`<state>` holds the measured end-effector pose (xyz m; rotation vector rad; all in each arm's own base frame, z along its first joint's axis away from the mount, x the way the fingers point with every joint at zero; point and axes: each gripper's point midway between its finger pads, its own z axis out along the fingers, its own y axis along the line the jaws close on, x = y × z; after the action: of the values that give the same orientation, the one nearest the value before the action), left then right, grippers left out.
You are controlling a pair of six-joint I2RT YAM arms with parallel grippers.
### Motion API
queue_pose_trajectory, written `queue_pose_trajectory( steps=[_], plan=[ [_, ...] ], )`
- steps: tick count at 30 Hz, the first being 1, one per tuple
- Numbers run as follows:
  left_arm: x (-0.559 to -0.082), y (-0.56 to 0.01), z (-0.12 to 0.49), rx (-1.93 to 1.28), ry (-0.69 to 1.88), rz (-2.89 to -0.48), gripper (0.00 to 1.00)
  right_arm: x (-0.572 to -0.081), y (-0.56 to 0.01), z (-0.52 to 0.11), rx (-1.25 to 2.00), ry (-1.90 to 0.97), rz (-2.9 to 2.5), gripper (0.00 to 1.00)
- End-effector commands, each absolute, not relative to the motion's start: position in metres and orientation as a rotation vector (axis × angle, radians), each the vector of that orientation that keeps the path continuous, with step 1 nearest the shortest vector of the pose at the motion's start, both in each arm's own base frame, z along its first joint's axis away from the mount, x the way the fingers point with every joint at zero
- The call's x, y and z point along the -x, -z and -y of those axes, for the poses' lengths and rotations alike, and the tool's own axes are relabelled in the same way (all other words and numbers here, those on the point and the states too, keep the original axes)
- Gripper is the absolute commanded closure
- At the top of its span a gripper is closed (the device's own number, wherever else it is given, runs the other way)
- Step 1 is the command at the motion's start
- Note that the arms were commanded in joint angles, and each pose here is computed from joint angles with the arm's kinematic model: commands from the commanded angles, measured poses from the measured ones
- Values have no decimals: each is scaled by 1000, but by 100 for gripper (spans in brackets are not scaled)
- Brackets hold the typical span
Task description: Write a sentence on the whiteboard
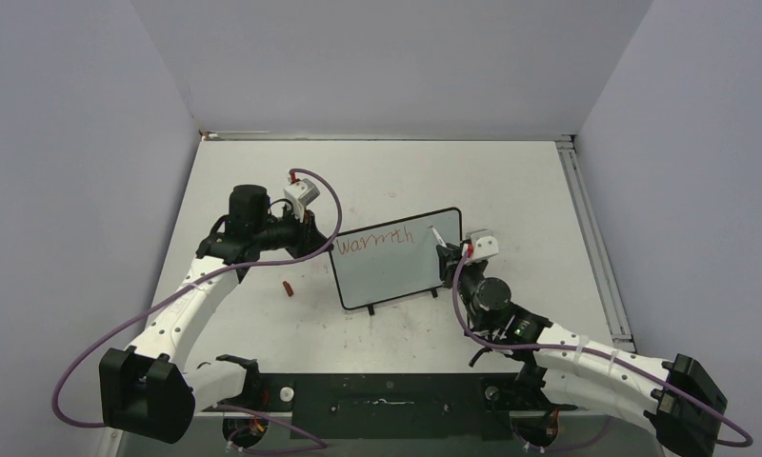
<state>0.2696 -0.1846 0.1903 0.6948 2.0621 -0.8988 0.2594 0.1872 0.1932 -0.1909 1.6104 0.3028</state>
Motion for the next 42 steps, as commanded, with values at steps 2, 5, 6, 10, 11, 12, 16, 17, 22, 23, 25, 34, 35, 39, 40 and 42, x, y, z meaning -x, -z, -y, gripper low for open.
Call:
queue_pose_trajectory(
  steps=[2,5,6,10,11,12,16,17,22,23,25,34,35,39,40,42],
  plan=[
    [-269,-177,175,-684,843,-2122,100,-262,-208,-190,157,-339,-1585,95],
    [-269,-177,175,-683,843,-2120,100,-261,-197,-191,164,-346,-1611,95],
    [-269,-177,175,-681,842,-2123,100,-259,-193,-192,166,-353,-1618,95],
    [-269,-177,175,-682,844,-2121,100,-254,-182,-195,172,-387,-1641,95],
    [-269,-177,175,-682,843,-2121,100,-253,-180,-195,170,-390,-1646,95],
    [-269,-177,175,-683,844,-2121,100,-252,-178,-195,175,-390,-1651,95],
    [-269,-177,176,-684,846,-2121,100,-249,-173,-196,176,-393,-1667,95],
    [-269,-177,175,-682,844,-2123,100,-249,-171,-196,175,-391,-1671,95],
    [-269,-177,175,-683,844,-2122,100,-251,-169,-188,141,-352,-1679,95],
    [-269,-177,175,-683,844,-2123,100,-251,-171,-187,137,-345,-1675,95],
    [-269,-177,175,-683,844,-2121,100,-253,-177,-185,127,-337,-1663,95],
    [-269,-177,175,-682,844,-2120,100,-255,-216,-186,123,-359,-1567,95],
    [-269,-177,175,-684,844,-2120,100,-255,-220,-187,122,-364,-1559,95],
    [-268,-177,175,-684,845,-2122,100,-259,-231,-190,125,-360,-1532,95],
    [-268,-177,175,-683,844,-2122,100,-260,-233,-191,126,-358,-1526,95],
    [-268,-177,175,-683,843,-2121,100,-262,-235,-193,132,-353,-1519,95]
  ],
)
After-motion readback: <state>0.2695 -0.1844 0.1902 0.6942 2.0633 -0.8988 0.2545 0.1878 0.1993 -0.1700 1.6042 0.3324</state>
